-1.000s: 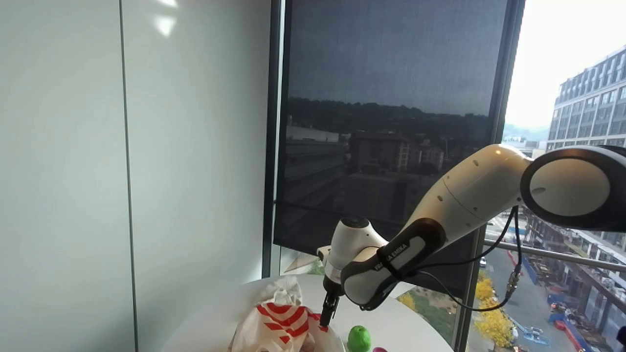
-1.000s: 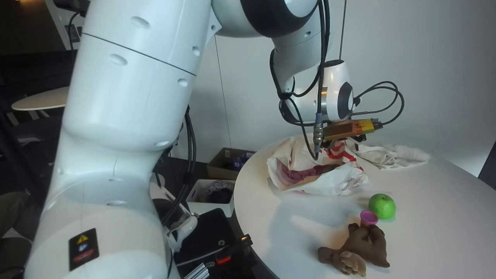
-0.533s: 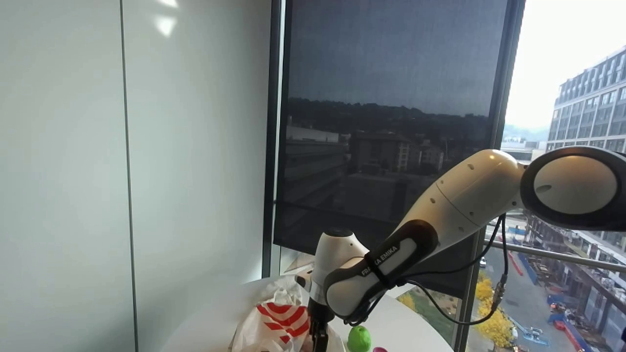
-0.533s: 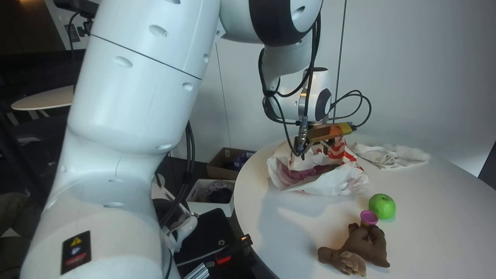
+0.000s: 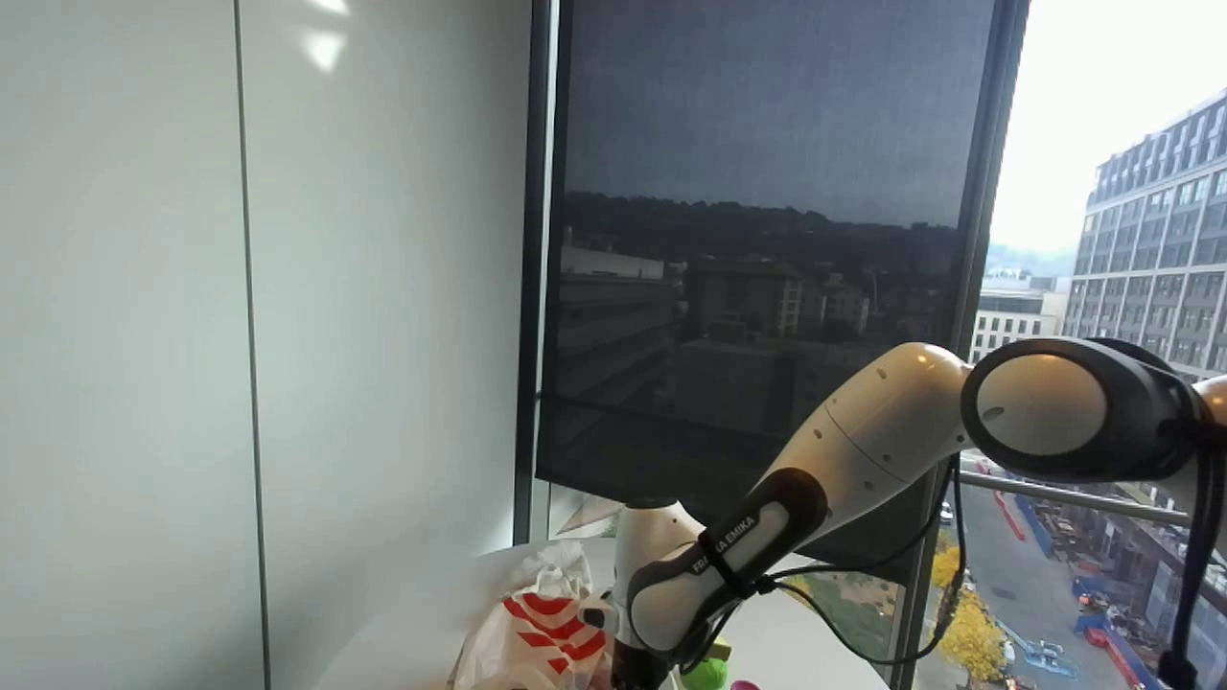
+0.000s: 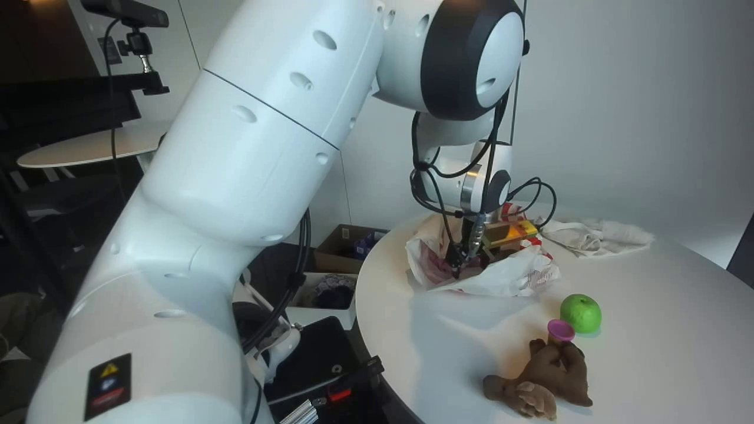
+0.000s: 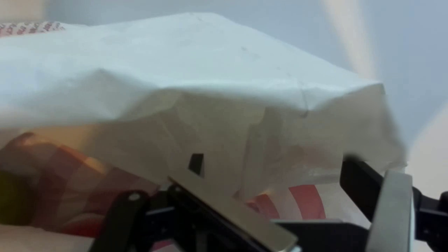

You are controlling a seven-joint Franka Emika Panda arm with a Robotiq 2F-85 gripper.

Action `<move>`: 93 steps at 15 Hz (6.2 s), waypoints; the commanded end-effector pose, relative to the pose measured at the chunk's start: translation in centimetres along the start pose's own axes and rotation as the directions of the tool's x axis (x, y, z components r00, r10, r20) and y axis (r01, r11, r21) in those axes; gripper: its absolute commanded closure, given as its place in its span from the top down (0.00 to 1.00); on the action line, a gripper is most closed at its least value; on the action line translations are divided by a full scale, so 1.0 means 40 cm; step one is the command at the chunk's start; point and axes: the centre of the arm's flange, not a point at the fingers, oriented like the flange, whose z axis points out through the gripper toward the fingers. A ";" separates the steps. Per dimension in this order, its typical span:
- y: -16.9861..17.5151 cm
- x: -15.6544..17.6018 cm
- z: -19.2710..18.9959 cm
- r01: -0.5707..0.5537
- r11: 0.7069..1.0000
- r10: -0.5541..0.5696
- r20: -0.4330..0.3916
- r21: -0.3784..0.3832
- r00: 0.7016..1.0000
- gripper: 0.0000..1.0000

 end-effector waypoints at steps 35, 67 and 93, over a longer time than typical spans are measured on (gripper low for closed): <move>0.162 0.141 0.052 -0.165 0.984 0.160 -0.073 -0.068 0.984 0.15; 0.092 0.001 -0.356 -0.082 0.992 0.107 0.283 -0.098 0.953 0.49; 0.044 0.084 0.092 0.118 0.977 -0.107 0.070 -0.176 0.992 0.43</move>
